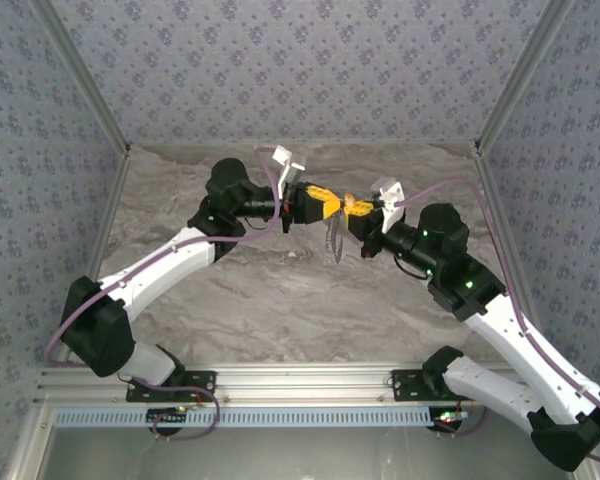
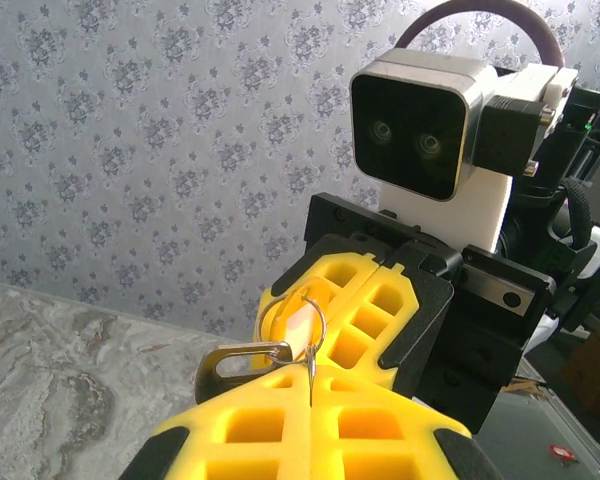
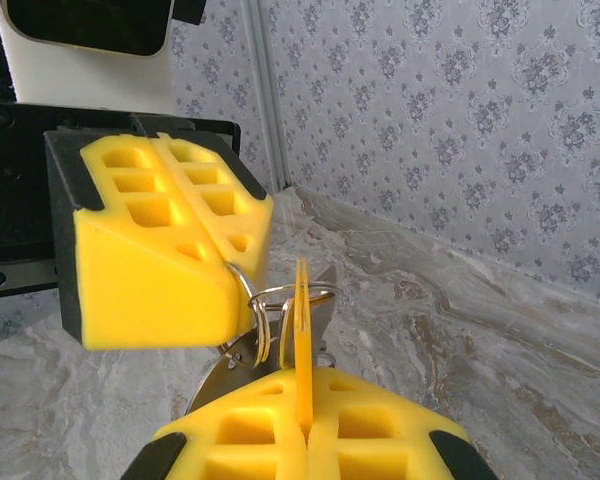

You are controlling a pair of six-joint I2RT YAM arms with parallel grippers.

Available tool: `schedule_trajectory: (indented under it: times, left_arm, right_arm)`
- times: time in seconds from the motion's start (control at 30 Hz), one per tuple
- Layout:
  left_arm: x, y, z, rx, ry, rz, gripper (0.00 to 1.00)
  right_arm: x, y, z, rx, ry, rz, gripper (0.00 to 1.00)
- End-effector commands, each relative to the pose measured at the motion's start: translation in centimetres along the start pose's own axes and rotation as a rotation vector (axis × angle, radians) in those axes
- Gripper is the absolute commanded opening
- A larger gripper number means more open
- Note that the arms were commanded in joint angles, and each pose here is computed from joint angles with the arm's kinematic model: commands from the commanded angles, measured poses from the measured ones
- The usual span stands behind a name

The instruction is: Put the keys on the keyring

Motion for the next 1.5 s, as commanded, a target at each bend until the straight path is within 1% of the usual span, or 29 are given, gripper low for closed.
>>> schedule_trajectory:
  times: [0.0,0.2,0.87,1.47]
  left_arm:
    - [-1.7,2.1,-0.4,-0.042,-0.023,0.087,0.00]
    - [-1.6,2.1,-0.4,-0.042,-0.023,0.087,0.00]
    - [-1.5,1.9,-0.3,-0.041,-0.022,0.083,0.00]
    - [-1.4,1.9,-0.2,-0.039,-0.022,0.079,0.00]
  right_arm:
    - [0.0,-0.3,-0.5,-0.010,0.003,-0.011,0.00]
    - [-0.1,-1.3,-0.7,0.002,-0.003,-0.006,0.00]
    - [-0.2,-1.3,-0.3,0.000,0.002,0.015,0.00]
    - [0.3,2.4,-0.1,-0.040,0.024,-0.038,0.00]
Point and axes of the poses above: each hand's point on the last joint's axis, 136 mm out from that joint toward the fingers, its own z axis out along the fingers, its own x axis along the line the jaws close on, y = z × x, the point moved 6 cm from there along -z, back along the fingers, and after that the axes turned 4 degrees about z, right-handed, at the moved point
